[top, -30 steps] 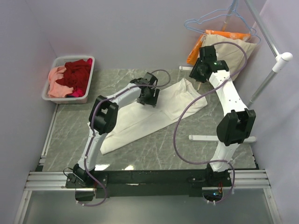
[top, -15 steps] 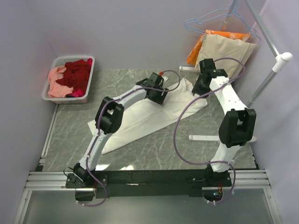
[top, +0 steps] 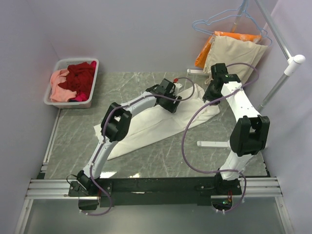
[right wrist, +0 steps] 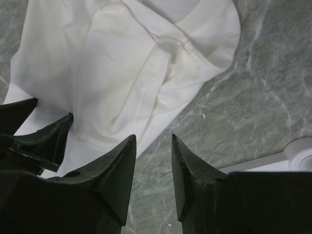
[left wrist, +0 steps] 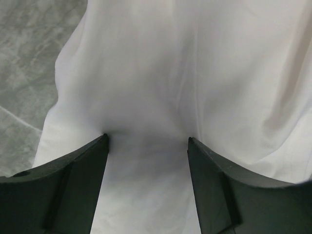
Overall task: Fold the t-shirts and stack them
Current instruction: Fold the tshirt
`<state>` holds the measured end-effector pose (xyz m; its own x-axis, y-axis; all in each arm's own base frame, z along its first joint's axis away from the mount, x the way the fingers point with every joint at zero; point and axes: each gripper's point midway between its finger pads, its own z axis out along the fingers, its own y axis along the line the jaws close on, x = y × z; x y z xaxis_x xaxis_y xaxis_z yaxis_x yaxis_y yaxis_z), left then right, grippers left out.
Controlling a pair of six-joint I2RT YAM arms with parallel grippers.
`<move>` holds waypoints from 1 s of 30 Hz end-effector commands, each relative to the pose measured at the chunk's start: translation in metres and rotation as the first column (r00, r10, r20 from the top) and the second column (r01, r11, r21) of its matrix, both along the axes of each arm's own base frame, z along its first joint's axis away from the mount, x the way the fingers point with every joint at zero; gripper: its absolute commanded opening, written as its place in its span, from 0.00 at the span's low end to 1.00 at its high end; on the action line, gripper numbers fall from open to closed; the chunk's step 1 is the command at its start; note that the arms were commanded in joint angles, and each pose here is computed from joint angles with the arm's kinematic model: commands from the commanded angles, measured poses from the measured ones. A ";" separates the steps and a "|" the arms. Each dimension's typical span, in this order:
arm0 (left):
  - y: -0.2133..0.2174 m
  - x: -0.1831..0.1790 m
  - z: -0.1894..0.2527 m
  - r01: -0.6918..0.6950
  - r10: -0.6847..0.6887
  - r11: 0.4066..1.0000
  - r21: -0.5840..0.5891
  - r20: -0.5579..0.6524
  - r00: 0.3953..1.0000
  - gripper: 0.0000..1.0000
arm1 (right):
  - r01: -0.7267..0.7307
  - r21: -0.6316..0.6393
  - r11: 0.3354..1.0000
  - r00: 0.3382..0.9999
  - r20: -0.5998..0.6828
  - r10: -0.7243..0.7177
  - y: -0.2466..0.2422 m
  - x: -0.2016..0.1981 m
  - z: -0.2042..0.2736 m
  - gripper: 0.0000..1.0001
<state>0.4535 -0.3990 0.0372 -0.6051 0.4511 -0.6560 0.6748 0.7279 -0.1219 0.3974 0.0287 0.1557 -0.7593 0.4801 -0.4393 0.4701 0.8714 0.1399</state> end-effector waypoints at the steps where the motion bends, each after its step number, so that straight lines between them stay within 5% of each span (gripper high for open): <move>1: -0.035 -0.009 0.067 0.082 -0.073 0.989 -0.119 0.080 0.994 0.72 | 0.016 0.009 1.000 1.000 0.013 -0.016 -0.003 -0.004 0.006 0.42; 12: -0.031 0.002 0.070 0.013 -0.003 0.998 -0.061 0.151 0.989 0.73 | 0.010 0.005 1.000 1.000 0.001 -0.010 -0.003 -0.003 0.001 0.41; 23: -0.007 -0.005 -0.024 -0.037 0.020 0.986 0.165 0.105 0.994 0.74 | -0.003 0.036 0.999 1.000 -0.007 0.004 0.003 -0.007 0.001 0.40; 30: 0.006 0.001 -0.045 -0.130 0.117 0.973 0.192 0.078 0.990 0.82 | -0.011 0.034 0.999 1.000 -0.026 0.012 0.003 -0.011 -0.002 0.39</move>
